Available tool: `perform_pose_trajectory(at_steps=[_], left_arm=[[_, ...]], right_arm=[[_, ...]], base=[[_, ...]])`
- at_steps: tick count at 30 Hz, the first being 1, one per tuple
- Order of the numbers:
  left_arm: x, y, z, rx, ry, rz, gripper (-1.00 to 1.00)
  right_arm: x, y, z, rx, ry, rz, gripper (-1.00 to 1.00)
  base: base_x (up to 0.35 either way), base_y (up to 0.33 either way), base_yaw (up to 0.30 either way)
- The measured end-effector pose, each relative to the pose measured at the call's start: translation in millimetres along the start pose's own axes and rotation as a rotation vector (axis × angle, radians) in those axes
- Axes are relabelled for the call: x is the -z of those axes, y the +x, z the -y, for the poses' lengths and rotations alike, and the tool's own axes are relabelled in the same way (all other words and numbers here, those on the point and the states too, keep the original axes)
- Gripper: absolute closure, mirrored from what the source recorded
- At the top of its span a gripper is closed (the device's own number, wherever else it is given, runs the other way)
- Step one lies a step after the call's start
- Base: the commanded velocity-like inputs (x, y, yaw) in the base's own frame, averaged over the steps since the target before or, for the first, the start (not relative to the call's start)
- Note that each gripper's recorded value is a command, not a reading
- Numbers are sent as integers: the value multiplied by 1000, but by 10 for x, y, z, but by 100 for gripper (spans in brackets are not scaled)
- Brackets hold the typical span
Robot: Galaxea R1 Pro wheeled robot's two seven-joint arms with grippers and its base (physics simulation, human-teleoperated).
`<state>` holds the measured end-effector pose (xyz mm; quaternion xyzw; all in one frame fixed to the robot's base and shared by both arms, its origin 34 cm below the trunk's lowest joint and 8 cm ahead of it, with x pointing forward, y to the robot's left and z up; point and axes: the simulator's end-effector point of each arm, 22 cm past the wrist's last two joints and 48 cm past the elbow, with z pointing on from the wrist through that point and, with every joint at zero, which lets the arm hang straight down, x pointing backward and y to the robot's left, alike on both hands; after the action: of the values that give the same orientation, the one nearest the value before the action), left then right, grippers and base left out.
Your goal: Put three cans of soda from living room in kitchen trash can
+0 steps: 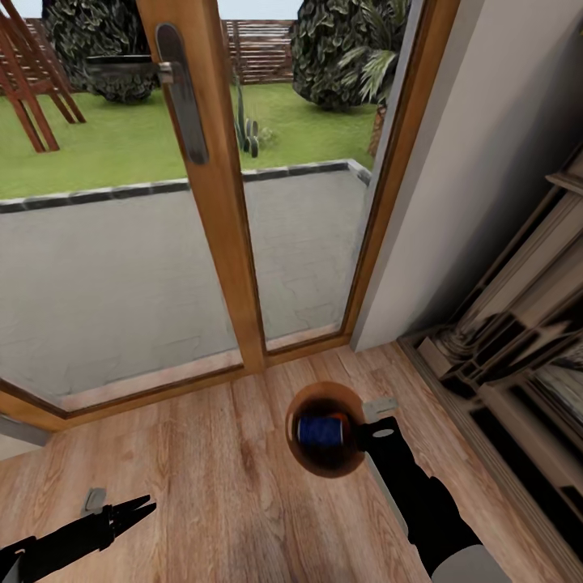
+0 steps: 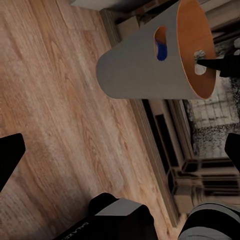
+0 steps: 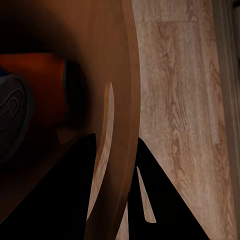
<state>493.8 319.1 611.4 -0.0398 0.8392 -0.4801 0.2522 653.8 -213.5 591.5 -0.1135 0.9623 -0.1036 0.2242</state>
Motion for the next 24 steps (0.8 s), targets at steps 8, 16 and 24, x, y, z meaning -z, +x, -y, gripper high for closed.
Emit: perform_pose_trajectory(at_steps=[8, 16, 24], left_arm=[[-53, 51, -108, 0, 0, 1, -100], [-107, 109, -218, 0, 1, 1, -100], [-162, 172, -333, -1, 1, 1, -100]], right_arm=[[-114, 55, -32, 1, 1, 1, 100], [-223, 90, -184, -2, -53, 9, 100], [-338, 90, -238, -6, -61, 38, 100]], base=[[0, 0, 0], [0, 0, 0], [0, 0, 0]])
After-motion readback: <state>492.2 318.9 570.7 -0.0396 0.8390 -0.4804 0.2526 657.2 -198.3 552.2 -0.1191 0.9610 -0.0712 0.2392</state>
